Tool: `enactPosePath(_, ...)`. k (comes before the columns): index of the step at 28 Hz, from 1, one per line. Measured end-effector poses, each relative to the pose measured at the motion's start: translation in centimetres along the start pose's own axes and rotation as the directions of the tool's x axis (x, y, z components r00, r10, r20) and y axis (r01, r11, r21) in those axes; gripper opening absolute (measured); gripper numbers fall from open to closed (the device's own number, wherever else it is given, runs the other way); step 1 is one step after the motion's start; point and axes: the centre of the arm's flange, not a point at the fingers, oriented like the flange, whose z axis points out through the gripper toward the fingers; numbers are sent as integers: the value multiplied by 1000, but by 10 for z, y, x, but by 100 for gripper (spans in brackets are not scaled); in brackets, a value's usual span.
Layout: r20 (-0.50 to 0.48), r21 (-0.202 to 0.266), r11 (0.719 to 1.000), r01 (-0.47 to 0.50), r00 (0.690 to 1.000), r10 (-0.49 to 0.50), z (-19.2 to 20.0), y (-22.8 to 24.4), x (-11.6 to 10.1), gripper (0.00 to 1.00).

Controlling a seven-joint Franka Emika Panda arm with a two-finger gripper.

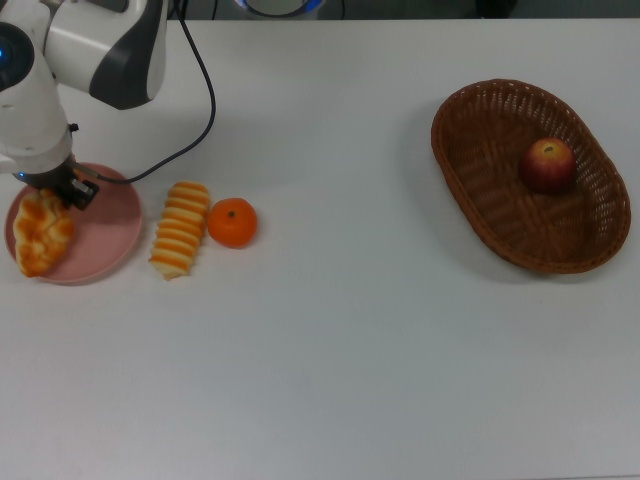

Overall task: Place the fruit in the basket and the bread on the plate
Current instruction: 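Carry the braided loaf over the pink plate and lower it, then open the gripper and lift away from the plate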

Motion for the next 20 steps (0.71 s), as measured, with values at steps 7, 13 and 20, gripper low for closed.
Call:
enactPosePath(7, -32, -20, 997, 73, 997, -74, -19, 2, 2, 60)
enactPosePath(13, -80, -27, 994, 110, 990, -112, -73, 22, -5, 84)
enactPosePath(20, -56, -26, 987, 157, 986, -158, -130, 40, -30, 100)
